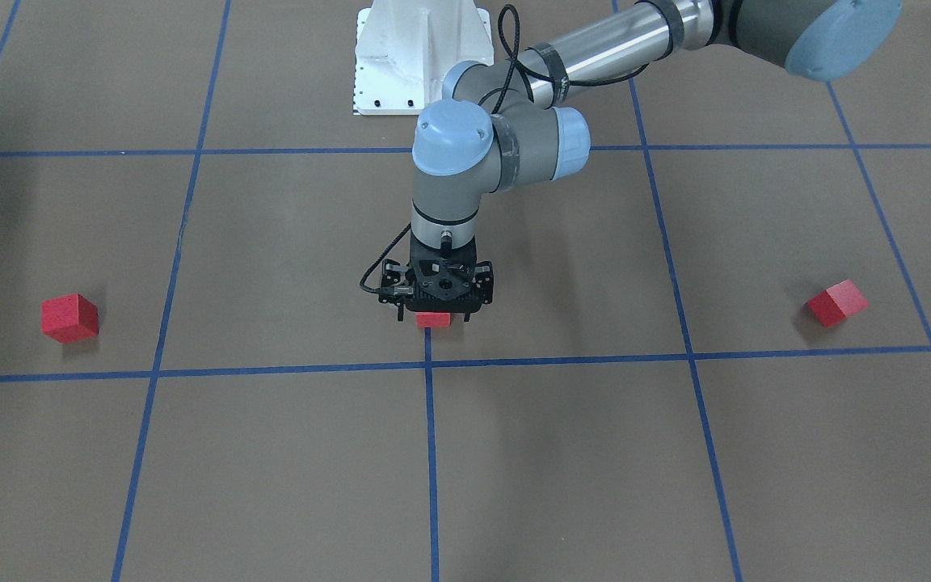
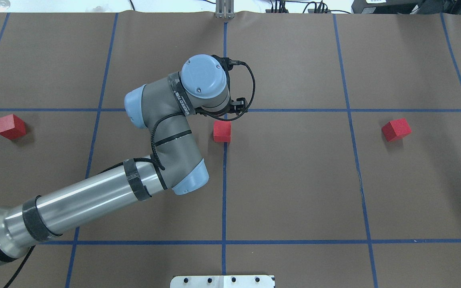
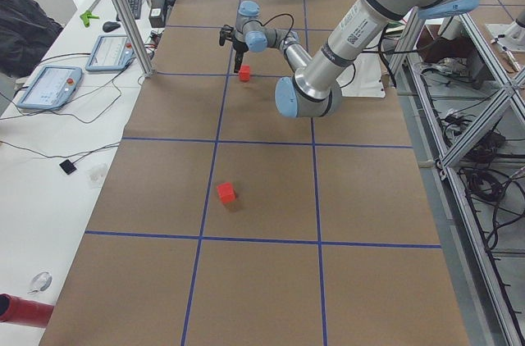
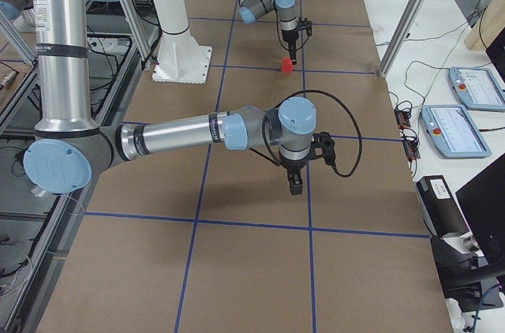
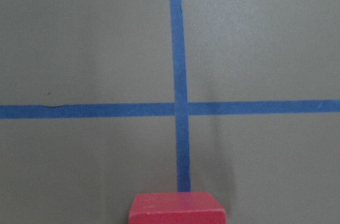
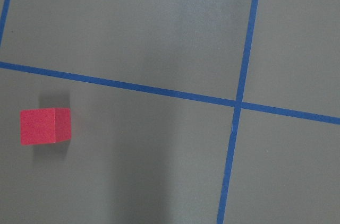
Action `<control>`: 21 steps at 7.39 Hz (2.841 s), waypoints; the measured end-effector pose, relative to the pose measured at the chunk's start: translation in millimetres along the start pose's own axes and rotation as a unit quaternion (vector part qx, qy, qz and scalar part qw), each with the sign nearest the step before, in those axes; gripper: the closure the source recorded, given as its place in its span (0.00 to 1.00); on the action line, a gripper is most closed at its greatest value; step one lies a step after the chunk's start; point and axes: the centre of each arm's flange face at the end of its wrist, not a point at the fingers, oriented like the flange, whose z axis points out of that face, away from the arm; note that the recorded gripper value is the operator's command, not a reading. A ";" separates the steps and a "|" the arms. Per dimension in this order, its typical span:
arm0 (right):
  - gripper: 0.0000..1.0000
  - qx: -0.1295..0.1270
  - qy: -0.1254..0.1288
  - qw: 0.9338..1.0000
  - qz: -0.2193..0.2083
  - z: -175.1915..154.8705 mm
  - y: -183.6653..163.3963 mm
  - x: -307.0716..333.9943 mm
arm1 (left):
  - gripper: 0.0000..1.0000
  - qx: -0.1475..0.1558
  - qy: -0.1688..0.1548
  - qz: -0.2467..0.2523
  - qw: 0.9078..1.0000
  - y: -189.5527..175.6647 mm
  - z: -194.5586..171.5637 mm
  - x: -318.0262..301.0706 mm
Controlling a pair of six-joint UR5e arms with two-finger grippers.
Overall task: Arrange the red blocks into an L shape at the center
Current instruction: 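Raise the left arm away while the right gripper reaches the far-side red cube, then grasp the red cube with the right gripper and lift it, then carry the cube with the right gripper to just nearer the robot than the center cube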
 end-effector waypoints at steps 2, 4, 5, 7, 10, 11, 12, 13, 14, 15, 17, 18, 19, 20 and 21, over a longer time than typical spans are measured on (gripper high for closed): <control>0.01 0.003 -0.014 1.000 -0.022 31.9 -13.1 -58.5 | 0.00 0.006 0.007 -0.009 1.000 -37.1 -30.7 -42.2; 0.01 0.005 -0.008 1.000 -0.018 90.0 -19.1 -124.3 | 0.00 -0.001 0.012 -0.011 1.000 -61.3 -52.4 -111.1; 0.01 0.008 -0.003 1.000 -0.016 113.7 -25.2 -150.5 | 0.00 0.001 0.010 -0.004 1.000 -63.2 -58.9 -140.9; 0.01 -0.003 -0.003 1.000 -0.011 148.8 -36.4 -179.3 | 0.00 0.005 0.008 0.001 1.000 -66.6 -64.3 -163.1; 0.01 -0.037 0.007 0.999 -0.011 193.2 -37.4 -183.9 | 0.00 0.006 0.007 0.001 1.000 -66.7 -64.4 -167.9; 0.02 -0.044 0.012 0.999 -0.013 204.7 -36.0 -185.7 | 0.00 0.006 0.007 0.001 1.000 -66.6 -64.3 -168.4; 0.41 -0.048 0.019 0.999 -0.014 213.9 -36.4 -186.1 | 0.00 0.006 0.006 0.001 1.000 -66.6 -64.2 -168.6; 0.89 -0.049 0.024 0.998 -0.013 218.0 -37.6 -186.5 | 0.00 0.006 0.006 0.001 1.000 -66.9 -64.3 -168.9; 1.00 -0.047 0.023 0.999 -0.013 216.6 -39.5 -189.3 | 0.00 0.006 0.006 0.001 1.000 -67.4 -64.7 -169.3; 1.00 -0.044 0.021 0.999 -0.015 213.3 -41.0 -193.2 | 0.00 0.006 0.005 0.000 1.000 -67.8 -64.2 -171.4; 1.00 -0.031 0.007 0.999 -0.023 187.7 -46.1 -214.2 | 0.00 0.007 0.003 0.000 1.000 -68.2 -65.9 -186.9; 1.00 -0.030 0.000 0.999 -0.023 158.1 -55.1 -243.7 | 0.00 0.002 0.002 0.009 1.000 -66.7 -70.8 -210.8; 1.00 -0.037 -0.005 0.999 -0.018 121.1 -73.7 -293.3 | 0.00 -0.005 -0.002 0.026 1.000 -66.3 -79.0 -251.0; 1.00 -0.047 -0.011 0.999 -0.011 88.9 -87.1 -352.8 | 0.00 -0.012 -0.008 0.040 0.999 -67.8 -89.7 -297.7; 1.00 -0.059 -0.019 0.998 -0.002 73.4 -85.8 -412.3 | 0.00 -0.019 -0.012 0.050 0.998 -71.9 -101.6 -340.6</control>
